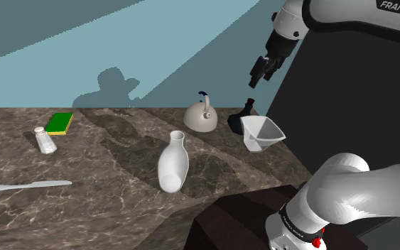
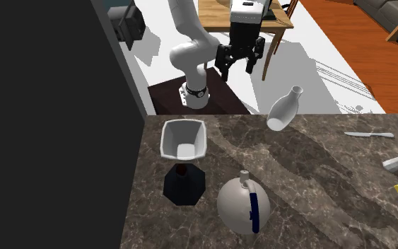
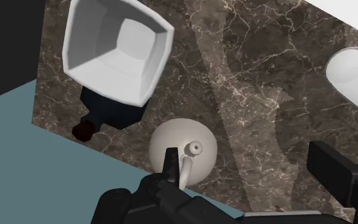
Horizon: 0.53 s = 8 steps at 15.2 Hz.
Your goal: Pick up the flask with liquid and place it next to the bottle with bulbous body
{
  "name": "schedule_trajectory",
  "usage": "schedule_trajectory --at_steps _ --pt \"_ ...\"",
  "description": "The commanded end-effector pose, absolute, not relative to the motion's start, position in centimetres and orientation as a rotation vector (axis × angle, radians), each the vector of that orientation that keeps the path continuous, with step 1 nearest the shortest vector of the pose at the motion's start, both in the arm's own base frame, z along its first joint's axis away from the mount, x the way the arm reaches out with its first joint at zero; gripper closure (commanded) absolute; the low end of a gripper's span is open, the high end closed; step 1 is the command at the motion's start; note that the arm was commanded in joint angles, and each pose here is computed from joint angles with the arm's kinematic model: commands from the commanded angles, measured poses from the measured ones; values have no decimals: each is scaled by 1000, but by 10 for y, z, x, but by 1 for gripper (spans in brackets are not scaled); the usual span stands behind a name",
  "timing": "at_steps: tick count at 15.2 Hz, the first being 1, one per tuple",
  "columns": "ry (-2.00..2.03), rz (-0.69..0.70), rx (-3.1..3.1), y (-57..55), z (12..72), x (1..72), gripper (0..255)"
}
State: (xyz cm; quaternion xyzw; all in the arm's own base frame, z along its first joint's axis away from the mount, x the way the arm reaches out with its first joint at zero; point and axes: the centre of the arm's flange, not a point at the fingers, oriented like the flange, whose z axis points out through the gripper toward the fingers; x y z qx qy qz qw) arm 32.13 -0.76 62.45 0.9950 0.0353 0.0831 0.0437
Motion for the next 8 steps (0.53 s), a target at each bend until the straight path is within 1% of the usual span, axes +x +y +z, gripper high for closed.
schedule_trajectory --at_steps 1,8 --pt "108 254 3042 -8 624 321 0" --pt "104 200 3082 -85 580 362 0"
